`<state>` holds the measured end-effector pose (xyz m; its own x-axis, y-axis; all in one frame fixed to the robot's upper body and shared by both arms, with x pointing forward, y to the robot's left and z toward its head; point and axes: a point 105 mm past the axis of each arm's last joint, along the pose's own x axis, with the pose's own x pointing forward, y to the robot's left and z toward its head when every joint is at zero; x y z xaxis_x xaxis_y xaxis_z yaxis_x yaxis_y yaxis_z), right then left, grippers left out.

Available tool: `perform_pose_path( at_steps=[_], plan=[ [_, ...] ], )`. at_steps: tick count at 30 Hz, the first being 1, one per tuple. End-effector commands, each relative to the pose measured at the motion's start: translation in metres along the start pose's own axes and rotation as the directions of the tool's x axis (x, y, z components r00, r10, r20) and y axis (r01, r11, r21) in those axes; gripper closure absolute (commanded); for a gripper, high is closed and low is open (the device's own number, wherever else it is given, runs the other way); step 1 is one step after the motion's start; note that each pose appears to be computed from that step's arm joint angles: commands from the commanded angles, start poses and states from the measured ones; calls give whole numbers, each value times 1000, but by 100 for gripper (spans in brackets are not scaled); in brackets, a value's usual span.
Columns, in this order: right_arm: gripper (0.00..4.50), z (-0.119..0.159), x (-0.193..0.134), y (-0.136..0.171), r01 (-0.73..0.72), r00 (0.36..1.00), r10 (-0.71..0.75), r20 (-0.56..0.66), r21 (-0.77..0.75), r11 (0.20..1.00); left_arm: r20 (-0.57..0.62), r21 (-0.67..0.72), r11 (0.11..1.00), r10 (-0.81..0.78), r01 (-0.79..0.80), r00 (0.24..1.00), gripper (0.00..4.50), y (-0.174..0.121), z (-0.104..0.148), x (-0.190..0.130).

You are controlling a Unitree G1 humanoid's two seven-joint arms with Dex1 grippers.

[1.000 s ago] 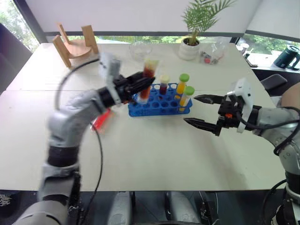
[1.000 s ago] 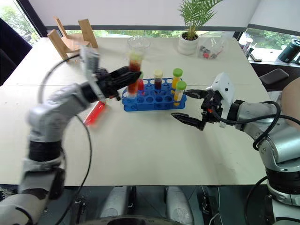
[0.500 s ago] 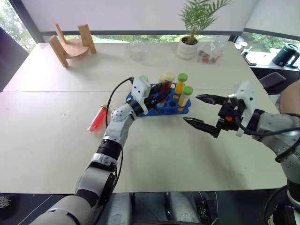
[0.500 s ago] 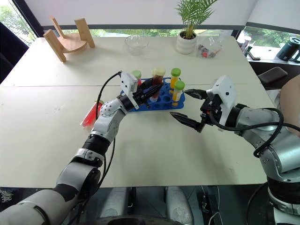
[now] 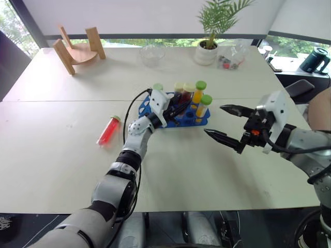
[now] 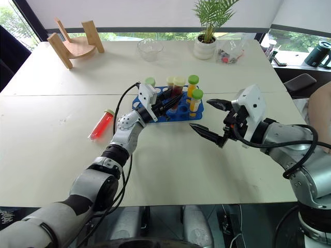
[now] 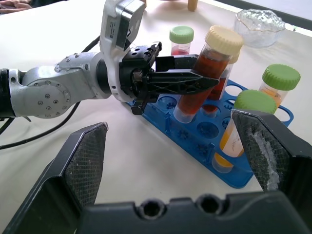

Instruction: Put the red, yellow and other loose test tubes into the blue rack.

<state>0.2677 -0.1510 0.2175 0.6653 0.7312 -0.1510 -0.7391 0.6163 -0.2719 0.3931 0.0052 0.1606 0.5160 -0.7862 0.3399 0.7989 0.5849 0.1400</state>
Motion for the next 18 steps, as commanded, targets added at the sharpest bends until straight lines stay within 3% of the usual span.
perform_pose_path(
  at_steps=[1,18],
  plan=[
    [0,12,-4,2,13,999,-11,31,-46,999,19,13,1000,24,-24,1000,367,2,-1,-3],
    [0,15,-3,6,19,999,-18,30,-35,999,36,-14,997,72,-71,997,367,-3,-12,-2]
  ],
)
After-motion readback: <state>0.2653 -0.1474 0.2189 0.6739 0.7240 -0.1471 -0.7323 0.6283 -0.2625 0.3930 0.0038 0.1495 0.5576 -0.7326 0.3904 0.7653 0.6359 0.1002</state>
